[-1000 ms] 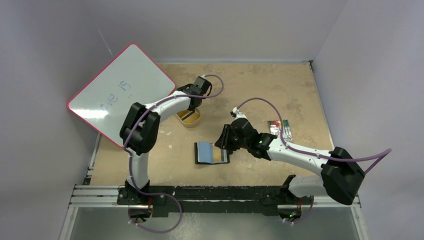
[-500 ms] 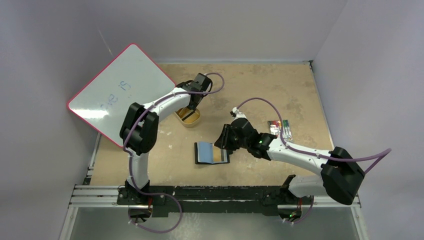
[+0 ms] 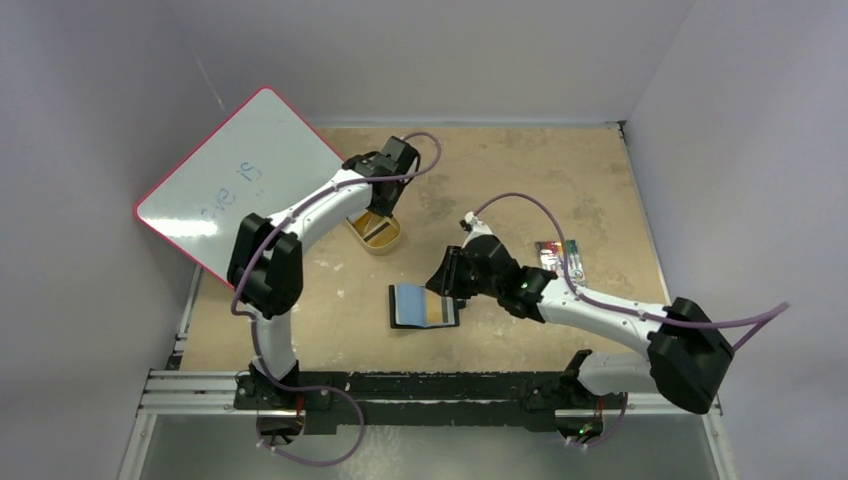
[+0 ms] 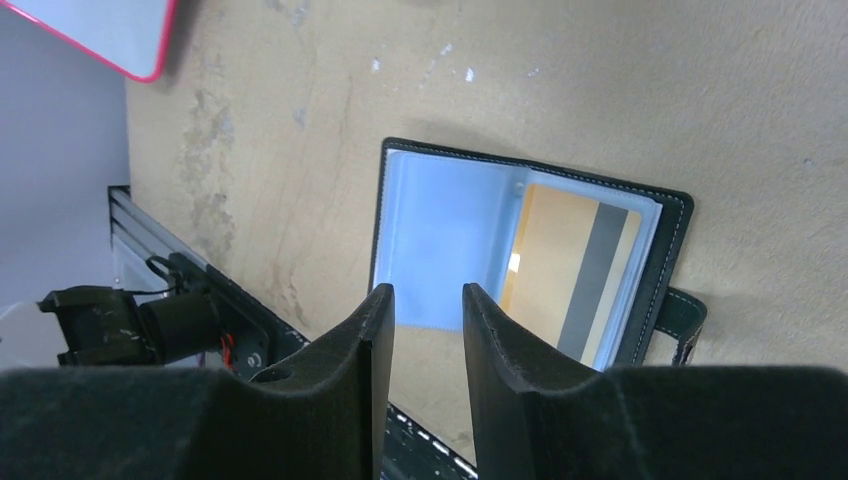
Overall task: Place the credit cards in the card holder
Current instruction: Pick up the credit card from the storage box.
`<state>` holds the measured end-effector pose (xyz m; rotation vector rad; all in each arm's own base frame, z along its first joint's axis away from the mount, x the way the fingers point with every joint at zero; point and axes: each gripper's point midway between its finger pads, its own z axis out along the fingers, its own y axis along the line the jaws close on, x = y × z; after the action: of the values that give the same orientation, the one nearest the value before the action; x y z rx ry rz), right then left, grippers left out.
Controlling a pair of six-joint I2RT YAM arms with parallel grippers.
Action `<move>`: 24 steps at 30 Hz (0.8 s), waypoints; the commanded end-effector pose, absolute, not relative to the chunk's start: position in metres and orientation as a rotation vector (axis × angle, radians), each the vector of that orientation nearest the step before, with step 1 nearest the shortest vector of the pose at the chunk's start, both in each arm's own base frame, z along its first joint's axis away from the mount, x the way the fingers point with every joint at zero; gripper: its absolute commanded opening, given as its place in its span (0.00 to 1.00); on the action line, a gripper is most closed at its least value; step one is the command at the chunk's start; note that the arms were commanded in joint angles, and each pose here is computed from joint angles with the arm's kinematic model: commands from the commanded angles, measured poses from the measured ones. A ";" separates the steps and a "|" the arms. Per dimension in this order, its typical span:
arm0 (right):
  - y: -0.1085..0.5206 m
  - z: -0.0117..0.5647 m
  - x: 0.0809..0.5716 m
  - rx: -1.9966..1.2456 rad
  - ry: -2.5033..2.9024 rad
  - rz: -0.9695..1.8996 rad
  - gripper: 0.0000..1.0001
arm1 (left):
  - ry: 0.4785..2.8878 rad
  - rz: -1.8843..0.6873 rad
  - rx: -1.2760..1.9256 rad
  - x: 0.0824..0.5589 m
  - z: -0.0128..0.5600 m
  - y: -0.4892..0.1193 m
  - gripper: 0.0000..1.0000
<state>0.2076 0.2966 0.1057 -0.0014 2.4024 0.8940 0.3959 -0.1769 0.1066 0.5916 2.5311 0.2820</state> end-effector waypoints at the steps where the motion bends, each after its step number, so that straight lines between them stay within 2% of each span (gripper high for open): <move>1: 0.293 0.153 0.223 0.001 2.182 0.954 0.34 | 2.446 0.132 0.429 0.398 0.156 -0.185 0.00; 5: 0.281 0.185 0.226 0.037 1.998 1.014 0.34 | 2.415 0.052 0.386 0.393 0.167 -0.191 0.00; 9: 0.273 0.213 0.230 0.029 1.923 1.032 0.36 | 2.375 -0.141 0.343 0.383 0.182 -0.209 0.00; 16: 0.261 0.224 0.269 -0.076 1.952 0.925 0.41 | 2.254 -0.467 0.258 0.356 0.212 -0.232 0.00; 24: 0.279 0.280 0.270 -0.209 1.816 1.204 0.51 | 2.115 -0.773 0.152 0.322 0.258 -0.246 0.00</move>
<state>0.2817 0.2570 0.2240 -0.0503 1.9740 1.0000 0.3301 -0.2288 0.2143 0.2299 2.2601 -0.5348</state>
